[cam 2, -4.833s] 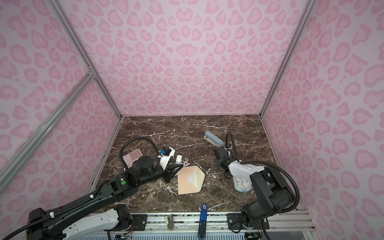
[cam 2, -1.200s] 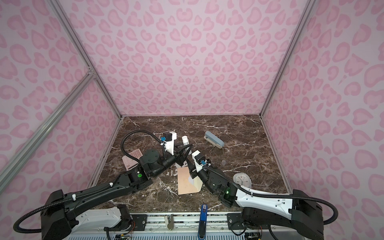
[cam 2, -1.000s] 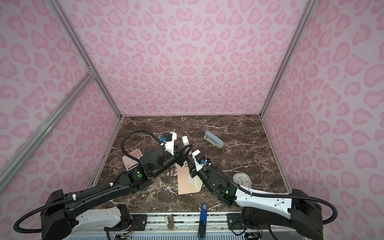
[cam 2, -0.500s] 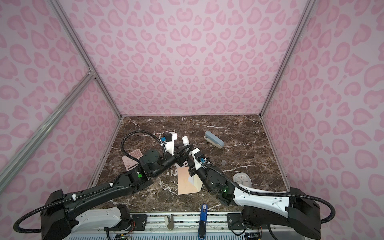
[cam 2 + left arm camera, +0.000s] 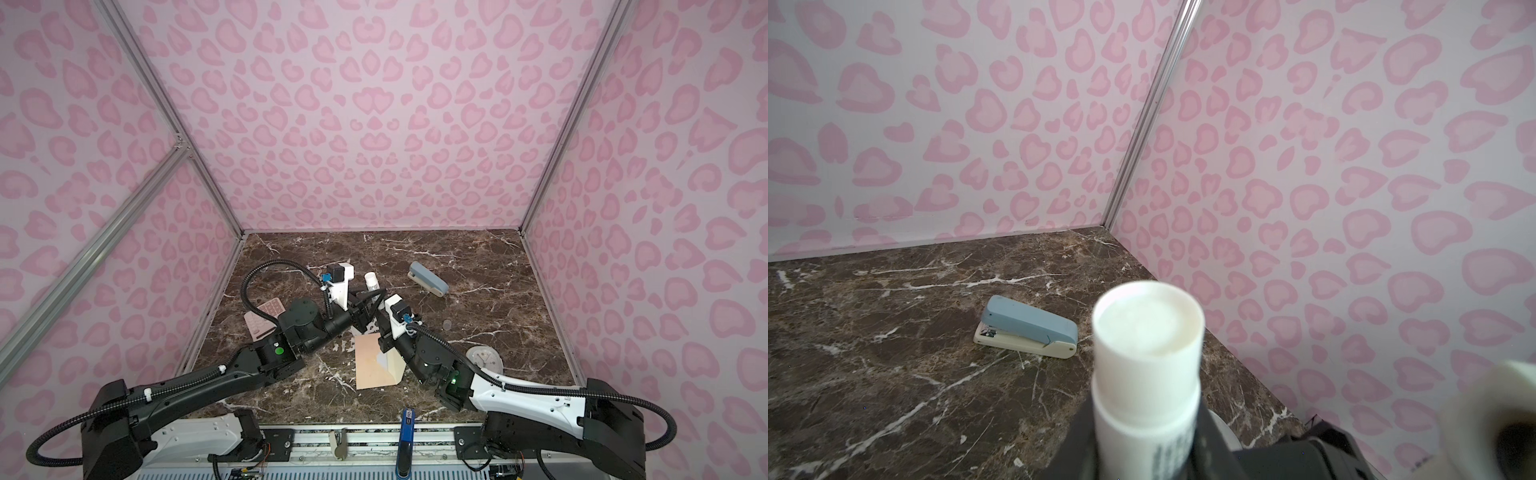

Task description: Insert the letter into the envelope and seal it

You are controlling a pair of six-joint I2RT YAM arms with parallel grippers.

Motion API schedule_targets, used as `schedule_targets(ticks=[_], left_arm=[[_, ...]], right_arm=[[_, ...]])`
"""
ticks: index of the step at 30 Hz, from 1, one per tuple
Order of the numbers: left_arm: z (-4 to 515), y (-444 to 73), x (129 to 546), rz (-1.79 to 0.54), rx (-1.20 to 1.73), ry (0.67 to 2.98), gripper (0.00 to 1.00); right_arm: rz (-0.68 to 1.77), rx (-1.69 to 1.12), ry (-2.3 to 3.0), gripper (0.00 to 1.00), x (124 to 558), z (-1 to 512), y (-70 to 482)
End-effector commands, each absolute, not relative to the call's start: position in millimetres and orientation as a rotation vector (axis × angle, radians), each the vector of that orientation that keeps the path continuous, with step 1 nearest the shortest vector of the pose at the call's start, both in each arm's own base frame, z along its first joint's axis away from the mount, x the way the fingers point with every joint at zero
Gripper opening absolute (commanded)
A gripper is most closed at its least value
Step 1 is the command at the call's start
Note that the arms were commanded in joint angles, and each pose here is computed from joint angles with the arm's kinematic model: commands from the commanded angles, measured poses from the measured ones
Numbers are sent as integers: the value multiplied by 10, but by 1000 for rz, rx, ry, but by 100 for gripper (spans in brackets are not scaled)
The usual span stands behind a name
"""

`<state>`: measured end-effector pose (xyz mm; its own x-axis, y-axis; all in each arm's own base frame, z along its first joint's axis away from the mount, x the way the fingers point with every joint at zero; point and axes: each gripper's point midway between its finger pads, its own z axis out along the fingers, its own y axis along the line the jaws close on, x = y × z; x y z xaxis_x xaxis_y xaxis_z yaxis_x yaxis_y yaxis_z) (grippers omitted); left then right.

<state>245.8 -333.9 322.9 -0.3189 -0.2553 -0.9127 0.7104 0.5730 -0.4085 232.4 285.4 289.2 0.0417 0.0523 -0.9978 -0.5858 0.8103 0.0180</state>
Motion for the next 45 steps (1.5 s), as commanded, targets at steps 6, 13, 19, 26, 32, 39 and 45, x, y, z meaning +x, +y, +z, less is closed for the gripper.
schedule_targets(ticks=[6, 13, 19, 26, 32, 39, 45], left_arm=[[3249, -3426, 2113, -1177, 621, 1566, 4], [3272, -3138, 1856, -1304, 723, 1494, 4], [3245, -3098, 1680, -1361, 837, 1506, 4], [3219, -3047, 1604, -1379, 852, 1498, 4], [3249, -2956, 1722, -1295, 780, 1518, 4], [3317, -2557, 2273, -1010, 406, 1583, 4], [3451, -2349, 2493, -921, 199, 1541, 4]], right_arm=[[783, -611, 1443, 20, 2015, 3085, 3050], [1078, -778, 1392, 18, 1651, 3260, 3122], [1218, -894, 1376, 19, 1471, 3332, 3206], [1327, -930, 1374, 22, 1430, 3360, 3266], [1162, -892, 1438, 41, 1638, 3239, 3201], [791, -779, 1466, 60, 1972, 3006, 2901], [534, -684, 1430, 62, 2019, 2886, 2852]])
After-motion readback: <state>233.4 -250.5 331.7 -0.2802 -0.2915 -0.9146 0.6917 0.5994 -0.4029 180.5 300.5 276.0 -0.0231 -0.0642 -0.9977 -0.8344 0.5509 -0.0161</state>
